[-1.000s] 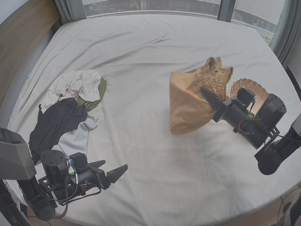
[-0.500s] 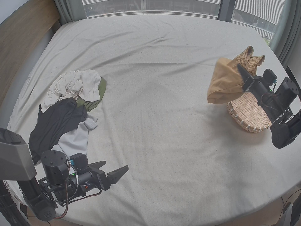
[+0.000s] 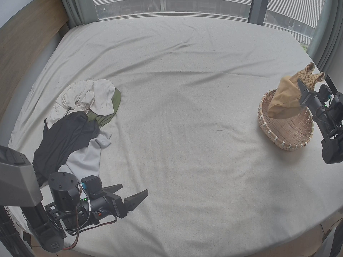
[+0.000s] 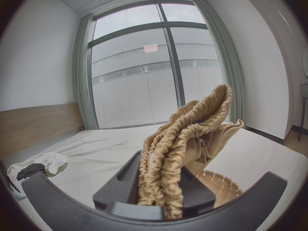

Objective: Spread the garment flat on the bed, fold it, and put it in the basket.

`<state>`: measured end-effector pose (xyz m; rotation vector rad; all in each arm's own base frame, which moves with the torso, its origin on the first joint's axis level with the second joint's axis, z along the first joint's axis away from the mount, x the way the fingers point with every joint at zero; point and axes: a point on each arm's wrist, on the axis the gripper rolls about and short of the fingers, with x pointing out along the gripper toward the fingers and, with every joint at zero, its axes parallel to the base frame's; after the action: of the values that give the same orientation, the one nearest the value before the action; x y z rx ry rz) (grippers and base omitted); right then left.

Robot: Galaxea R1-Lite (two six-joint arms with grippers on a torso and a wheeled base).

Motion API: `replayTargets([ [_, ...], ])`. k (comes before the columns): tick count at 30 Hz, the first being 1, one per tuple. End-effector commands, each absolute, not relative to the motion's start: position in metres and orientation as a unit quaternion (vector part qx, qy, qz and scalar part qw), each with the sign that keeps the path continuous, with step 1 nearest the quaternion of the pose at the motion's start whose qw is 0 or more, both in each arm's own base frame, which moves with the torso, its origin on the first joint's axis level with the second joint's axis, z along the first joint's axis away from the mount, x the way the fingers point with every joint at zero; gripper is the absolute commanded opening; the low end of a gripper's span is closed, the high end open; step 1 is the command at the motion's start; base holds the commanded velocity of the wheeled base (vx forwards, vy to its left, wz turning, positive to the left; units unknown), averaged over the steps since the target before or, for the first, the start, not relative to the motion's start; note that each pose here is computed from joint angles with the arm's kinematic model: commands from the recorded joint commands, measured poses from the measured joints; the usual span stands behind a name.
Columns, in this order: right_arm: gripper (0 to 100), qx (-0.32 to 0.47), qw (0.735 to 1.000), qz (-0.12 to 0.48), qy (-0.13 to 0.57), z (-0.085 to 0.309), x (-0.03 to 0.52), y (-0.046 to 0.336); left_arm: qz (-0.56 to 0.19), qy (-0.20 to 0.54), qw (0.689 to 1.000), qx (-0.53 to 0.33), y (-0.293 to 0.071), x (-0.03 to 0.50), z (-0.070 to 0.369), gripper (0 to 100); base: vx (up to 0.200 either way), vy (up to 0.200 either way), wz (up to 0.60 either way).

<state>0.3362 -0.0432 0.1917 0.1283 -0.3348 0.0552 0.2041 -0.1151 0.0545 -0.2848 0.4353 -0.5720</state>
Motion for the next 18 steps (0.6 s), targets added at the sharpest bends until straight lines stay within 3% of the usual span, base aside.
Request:
replayTargets([
  [1,0,0.069,0.989,0.014,-0.127,0.169,0.33,-0.049,-0.279,0.213,0.926,-0.139,-0.116,0.205,0.054,100,0.0,0.0,0.0],
  [11,0,0.076,0.992,0.012,-0.098,0.152,0.331,-0.05,-0.28,0.213,0.926,-0.138,-0.117,0.206,0.053,100,0.0,0.0,0.0],
  [12,100,0.078,0.992,0.013,-0.095,0.151,0.331,-0.049,-0.281,0.213,0.925,-0.138,-0.117,0.206,0.053,100,0.0,0.0,0.0],
  [18,100,0.077,0.994,0.003,-0.072,0.146,0.315,-0.047,-0.287,0.203,0.926,-0.14,-0.12,0.207,0.057,100,0.0,0.0,0.0],
])
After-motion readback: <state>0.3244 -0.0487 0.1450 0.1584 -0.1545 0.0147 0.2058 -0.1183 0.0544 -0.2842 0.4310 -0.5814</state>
